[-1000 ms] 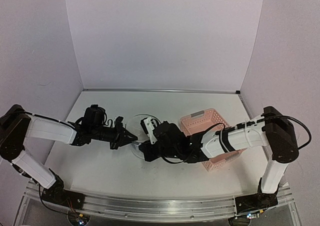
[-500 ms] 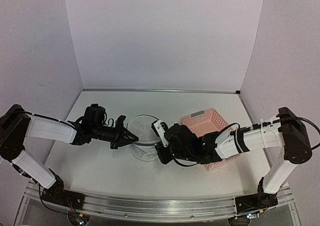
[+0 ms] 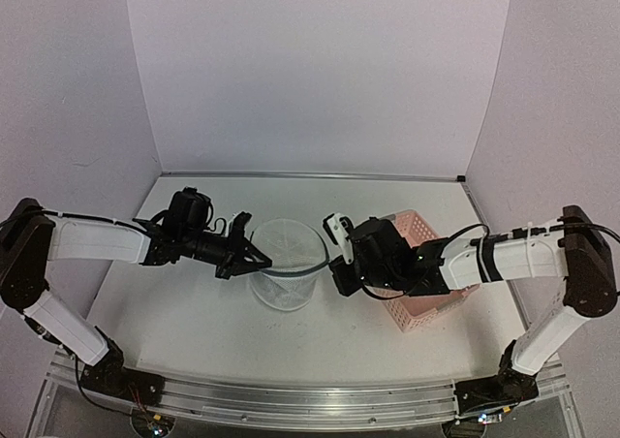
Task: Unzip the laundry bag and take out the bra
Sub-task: Adjust the laundry bag at the center of the board.
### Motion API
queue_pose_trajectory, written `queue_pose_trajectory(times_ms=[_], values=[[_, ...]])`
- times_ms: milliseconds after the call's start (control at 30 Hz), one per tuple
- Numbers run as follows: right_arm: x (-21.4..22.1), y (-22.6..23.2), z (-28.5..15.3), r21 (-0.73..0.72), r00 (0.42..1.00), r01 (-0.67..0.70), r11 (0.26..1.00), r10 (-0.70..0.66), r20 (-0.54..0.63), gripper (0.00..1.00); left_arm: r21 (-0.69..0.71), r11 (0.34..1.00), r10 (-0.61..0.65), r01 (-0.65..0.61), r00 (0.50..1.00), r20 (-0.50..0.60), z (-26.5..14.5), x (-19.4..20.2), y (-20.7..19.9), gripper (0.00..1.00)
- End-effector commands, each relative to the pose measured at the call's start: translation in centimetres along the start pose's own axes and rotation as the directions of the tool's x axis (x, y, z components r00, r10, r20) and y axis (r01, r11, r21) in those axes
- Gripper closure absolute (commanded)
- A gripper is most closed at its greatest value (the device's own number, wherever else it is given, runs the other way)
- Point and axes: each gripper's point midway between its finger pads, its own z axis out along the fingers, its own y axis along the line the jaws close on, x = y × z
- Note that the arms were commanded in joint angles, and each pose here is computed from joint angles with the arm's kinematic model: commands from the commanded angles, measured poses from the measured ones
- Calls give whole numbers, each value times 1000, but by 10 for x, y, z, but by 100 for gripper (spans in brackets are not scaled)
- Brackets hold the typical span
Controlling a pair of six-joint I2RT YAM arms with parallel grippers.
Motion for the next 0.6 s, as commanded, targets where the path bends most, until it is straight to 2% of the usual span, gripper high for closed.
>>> queue_pose_trajectory(times_ms=[0, 200, 367, 567], values=[[0, -8, -11, -17, 1000, -6, 1000, 6, 14, 100, -43, 996, 81, -82, 996, -26, -4, -13, -5, 100], [11, 18, -20, -115, 999, -30, 993, 33, 26, 100, -74, 995, 71, -72, 997, -18, -8, -37, 10, 99], [16, 47, -21, -178, 999, -42, 983, 46, 21, 100, -79, 994, 73, -73, 997, -12, -8, -55, 16, 83], [14, 80, -16, -239, 998, -58, 969, 62, 12, 100, -78, 993, 89, -87, 996, 21, -13, -79, 13, 75]])
